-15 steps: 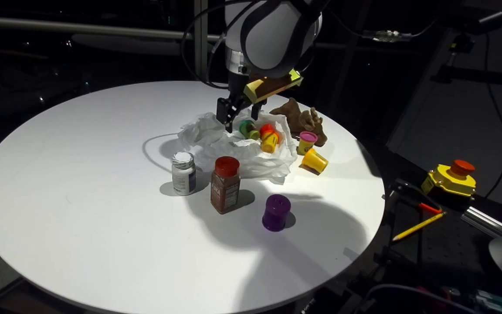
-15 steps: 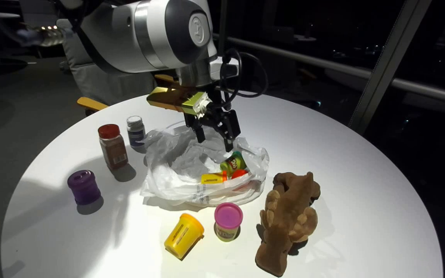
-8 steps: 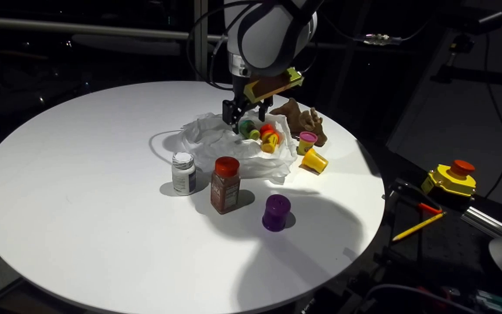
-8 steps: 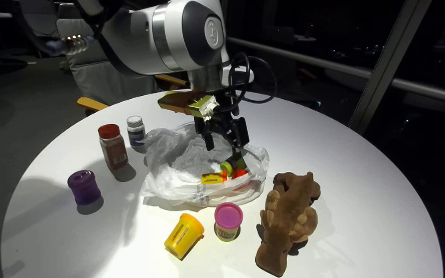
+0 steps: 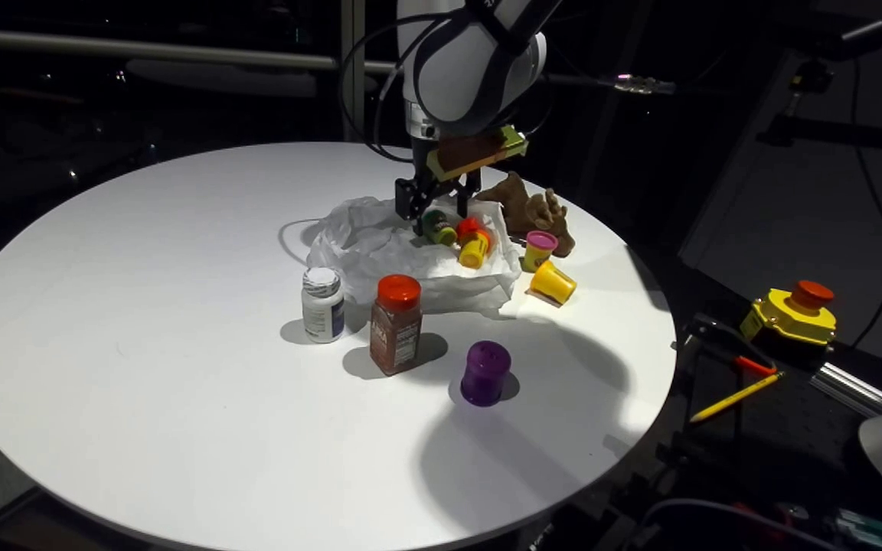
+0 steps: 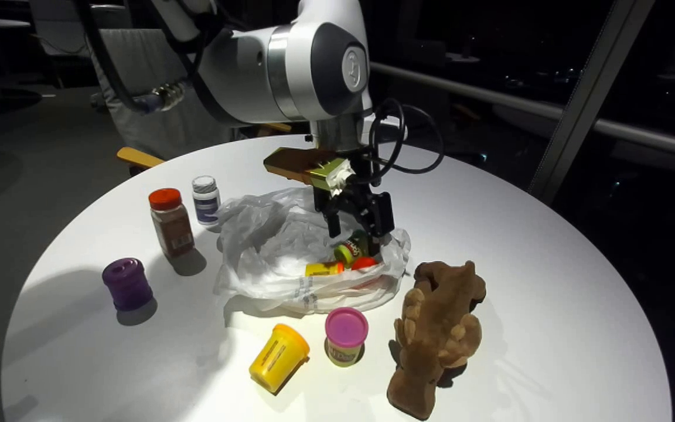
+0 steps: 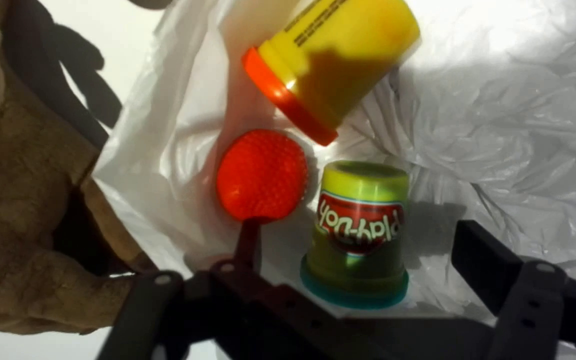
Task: Remove the contents in the plastic bag and put them on the table.
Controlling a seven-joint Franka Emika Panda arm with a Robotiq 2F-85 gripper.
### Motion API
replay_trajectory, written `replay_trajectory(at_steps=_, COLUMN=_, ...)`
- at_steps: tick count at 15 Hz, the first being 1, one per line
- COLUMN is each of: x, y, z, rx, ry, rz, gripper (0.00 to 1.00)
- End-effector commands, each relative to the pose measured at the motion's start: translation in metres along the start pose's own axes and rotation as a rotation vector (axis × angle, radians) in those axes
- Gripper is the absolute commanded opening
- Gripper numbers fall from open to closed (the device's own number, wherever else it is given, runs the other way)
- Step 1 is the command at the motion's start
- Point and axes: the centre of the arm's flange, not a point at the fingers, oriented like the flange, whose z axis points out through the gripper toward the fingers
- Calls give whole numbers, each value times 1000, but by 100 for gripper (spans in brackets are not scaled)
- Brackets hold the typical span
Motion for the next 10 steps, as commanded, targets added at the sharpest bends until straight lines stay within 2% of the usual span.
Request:
replay_trajectory(at_steps=1, x=22, y=-5, z=4, rx=16, ry=-15, rz=16, gripper=68)
replay_trajectory(at_steps=4, x=21, y=-1, z=1, rx=16, ry=-4, rz=20, gripper=42)
replay_trajectory(at_steps=6, x=15, y=5, z=-5, rx=20, ry=8, rz=21, gripper=29)
replay_trajectory(at_steps=10, x=-2, y=23, z=-26, rx=34, ry=15, rz=-29, gripper=24)
